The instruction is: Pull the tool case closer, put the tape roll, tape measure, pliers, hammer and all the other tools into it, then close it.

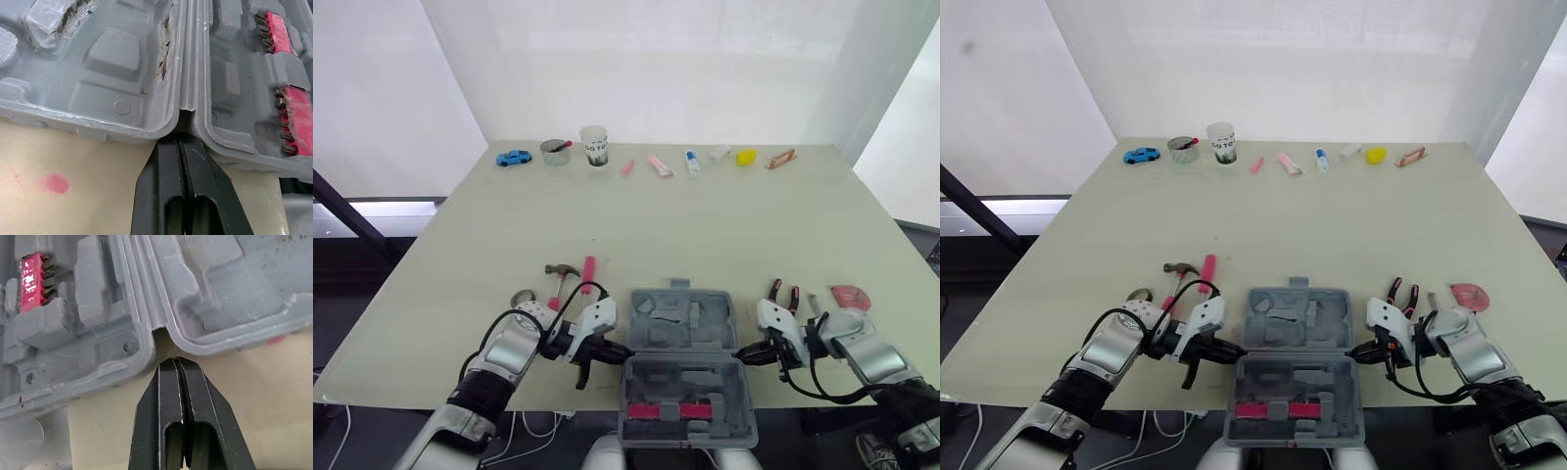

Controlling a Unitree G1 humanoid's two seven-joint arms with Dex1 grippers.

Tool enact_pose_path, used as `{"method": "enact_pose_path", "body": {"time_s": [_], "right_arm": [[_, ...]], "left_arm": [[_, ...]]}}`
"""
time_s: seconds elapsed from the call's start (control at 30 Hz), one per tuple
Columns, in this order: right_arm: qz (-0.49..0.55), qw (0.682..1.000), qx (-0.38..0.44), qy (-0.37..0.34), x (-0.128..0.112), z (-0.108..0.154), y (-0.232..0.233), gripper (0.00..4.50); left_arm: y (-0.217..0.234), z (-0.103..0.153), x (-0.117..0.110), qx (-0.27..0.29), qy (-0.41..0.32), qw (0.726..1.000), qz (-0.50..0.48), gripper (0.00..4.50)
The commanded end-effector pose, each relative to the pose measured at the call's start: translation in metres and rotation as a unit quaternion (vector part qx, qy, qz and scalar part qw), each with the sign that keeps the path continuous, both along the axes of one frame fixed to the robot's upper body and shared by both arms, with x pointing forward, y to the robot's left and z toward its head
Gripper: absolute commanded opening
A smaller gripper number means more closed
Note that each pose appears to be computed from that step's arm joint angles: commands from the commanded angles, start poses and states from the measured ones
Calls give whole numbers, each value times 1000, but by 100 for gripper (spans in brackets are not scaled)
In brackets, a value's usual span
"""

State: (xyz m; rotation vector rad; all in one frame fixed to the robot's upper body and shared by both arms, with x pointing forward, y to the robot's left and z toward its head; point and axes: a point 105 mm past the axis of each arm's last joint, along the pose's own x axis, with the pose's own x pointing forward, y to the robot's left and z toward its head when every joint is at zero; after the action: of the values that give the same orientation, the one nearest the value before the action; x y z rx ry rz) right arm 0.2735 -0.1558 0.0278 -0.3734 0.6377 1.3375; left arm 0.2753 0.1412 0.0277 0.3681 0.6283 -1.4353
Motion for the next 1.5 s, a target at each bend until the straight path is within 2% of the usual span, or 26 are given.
{"method": "enact_pose_path", "body": {"time_s": [0.03, 0.87, 1.17, 1.37, 1.5], "right_arm": [[6, 1000, 9, -22, 4, 11, 1, 0], [17, 999, 24, -26, 5, 12, 14, 0], [-33, 996, 47, -62, 4, 24, -16, 0], [-81, 988, 71, -110, -3, 33, -43, 0], [-148, 973, 72, -164, -7, 35, -65, 0]], "left_arm": [[8, -3, -5, 6, 11, 1000, 0, 3], [29, 7, -1, 14, -1, 1000, 28, 3], [40, 47, -1, -73, -40, 994, 65, 3], [65, 59, -18, -109, -63, 986, 106, 3], [82, 69, -27, -141, -94, 970, 174, 3]]}}
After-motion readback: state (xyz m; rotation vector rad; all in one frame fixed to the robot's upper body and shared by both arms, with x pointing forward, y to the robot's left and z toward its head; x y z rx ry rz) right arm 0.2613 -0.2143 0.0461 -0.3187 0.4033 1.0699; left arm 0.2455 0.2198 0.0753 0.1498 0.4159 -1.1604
